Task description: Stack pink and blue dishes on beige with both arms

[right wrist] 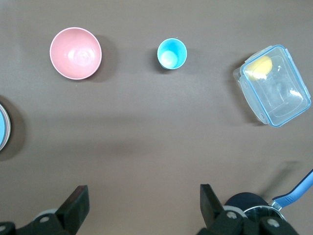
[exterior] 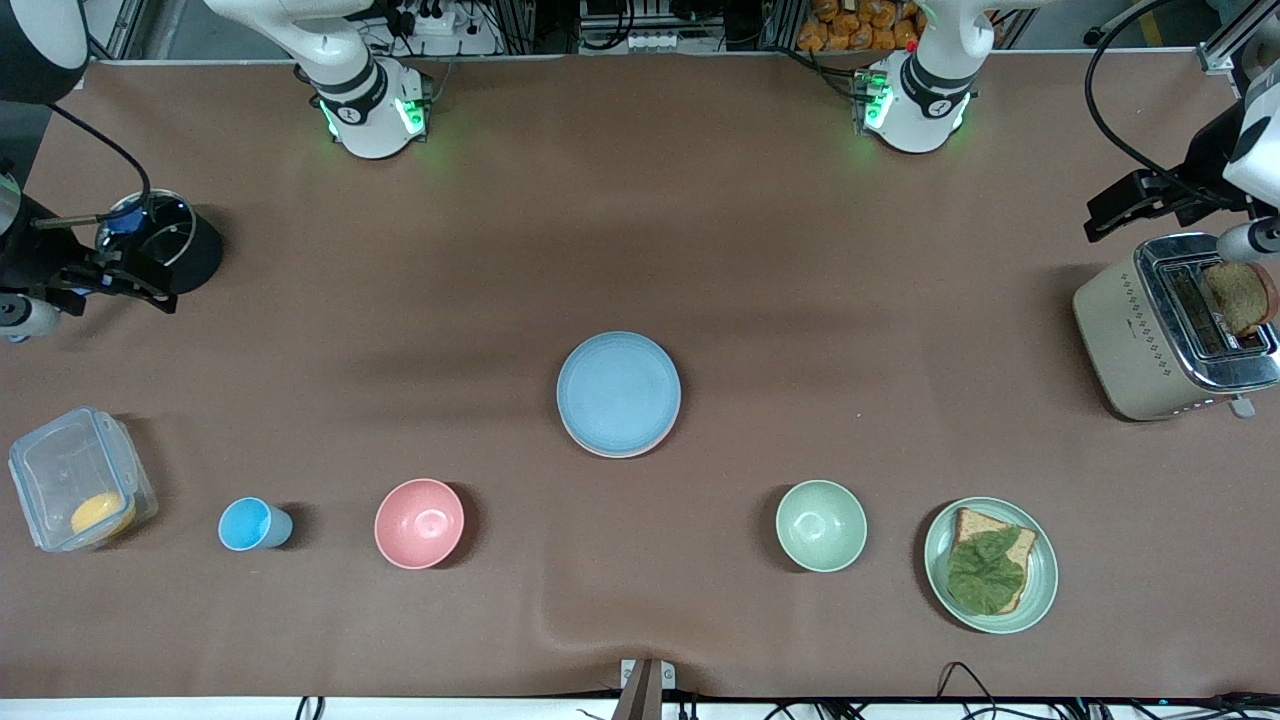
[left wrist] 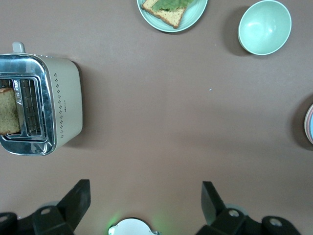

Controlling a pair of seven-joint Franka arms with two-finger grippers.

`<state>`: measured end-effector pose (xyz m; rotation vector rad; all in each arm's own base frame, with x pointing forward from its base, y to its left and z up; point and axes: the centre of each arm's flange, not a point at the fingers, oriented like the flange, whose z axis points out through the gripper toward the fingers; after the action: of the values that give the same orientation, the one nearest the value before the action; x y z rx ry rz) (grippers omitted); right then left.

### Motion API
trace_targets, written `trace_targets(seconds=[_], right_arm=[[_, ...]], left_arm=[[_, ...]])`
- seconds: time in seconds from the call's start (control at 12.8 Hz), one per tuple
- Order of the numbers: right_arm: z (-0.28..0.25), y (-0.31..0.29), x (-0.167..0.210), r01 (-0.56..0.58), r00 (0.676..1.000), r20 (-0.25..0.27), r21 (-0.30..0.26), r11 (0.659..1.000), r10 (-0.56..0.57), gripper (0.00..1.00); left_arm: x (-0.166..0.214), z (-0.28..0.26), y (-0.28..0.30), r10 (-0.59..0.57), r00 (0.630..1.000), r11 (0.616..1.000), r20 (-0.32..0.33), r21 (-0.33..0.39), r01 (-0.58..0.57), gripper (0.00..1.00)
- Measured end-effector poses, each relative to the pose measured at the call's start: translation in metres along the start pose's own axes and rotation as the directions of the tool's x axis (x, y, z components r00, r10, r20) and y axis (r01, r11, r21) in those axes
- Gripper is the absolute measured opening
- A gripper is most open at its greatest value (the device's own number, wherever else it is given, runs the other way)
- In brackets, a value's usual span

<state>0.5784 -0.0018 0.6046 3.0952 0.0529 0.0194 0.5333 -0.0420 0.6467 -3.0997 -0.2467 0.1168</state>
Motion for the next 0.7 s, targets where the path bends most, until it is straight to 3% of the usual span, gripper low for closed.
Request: trace_targets(seconds=[0.7], right_arm=[[0.0004,0.0,-0.0005,-0.003,1.0,0.001,0.0,1.0,0.003,1.0]], left_arm=[[0.0027,-0.0008,-0.0049,-0.01,1.0,1.0,0.004,-0.001,0.01,1.0]])
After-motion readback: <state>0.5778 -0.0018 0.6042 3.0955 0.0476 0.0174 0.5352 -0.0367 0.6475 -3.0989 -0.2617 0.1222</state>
